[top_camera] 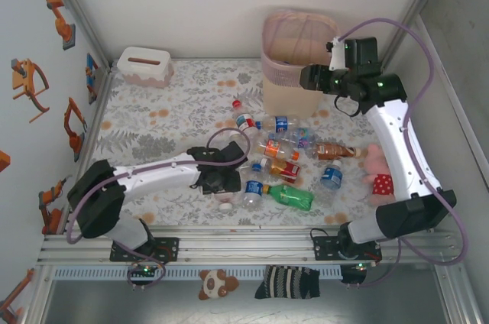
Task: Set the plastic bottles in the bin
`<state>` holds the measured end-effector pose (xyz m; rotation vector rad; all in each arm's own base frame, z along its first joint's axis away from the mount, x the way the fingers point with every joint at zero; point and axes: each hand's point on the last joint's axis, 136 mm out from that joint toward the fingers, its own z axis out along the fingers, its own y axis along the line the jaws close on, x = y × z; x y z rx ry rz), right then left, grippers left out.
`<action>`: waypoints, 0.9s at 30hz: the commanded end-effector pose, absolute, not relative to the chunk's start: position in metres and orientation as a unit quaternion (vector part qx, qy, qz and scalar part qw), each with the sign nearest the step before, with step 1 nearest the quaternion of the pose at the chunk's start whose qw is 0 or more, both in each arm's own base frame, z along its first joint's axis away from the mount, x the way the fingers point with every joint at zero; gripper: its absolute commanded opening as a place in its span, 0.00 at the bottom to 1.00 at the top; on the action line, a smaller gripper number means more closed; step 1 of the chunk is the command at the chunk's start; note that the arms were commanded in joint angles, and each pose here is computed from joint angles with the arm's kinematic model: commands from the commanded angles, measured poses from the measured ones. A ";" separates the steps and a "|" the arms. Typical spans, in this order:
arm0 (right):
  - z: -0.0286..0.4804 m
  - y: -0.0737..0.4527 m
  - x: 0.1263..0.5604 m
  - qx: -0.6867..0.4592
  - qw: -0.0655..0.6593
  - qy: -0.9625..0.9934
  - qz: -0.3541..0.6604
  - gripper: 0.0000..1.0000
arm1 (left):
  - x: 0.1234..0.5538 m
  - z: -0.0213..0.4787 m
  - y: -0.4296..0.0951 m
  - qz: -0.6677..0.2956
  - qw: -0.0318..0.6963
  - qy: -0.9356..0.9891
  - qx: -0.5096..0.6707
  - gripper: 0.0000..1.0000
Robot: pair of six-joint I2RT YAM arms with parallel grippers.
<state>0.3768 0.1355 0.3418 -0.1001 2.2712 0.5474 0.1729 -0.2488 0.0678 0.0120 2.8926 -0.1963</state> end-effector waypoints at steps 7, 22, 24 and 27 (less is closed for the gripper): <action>0.389 0.162 0.354 -0.075 0.448 0.830 0.325 0.70 | 0.199 0.178 -0.265 -0.192 0.281 0.937 0.073 0.61; 0.464 0.214 0.267 -0.235 0.489 0.677 0.497 0.74 | 0.167 0.363 -0.302 -0.434 0.524 0.677 0.280 0.53; 0.471 0.223 0.250 -0.266 0.482 0.656 0.516 0.75 | 0.156 0.380 -0.309 -0.455 0.540 0.636 0.311 0.53; 0.483 0.234 0.219 -0.318 0.474 0.621 0.538 0.77 | 0.137 0.401 -0.318 -0.483 0.542 0.585 0.362 0.51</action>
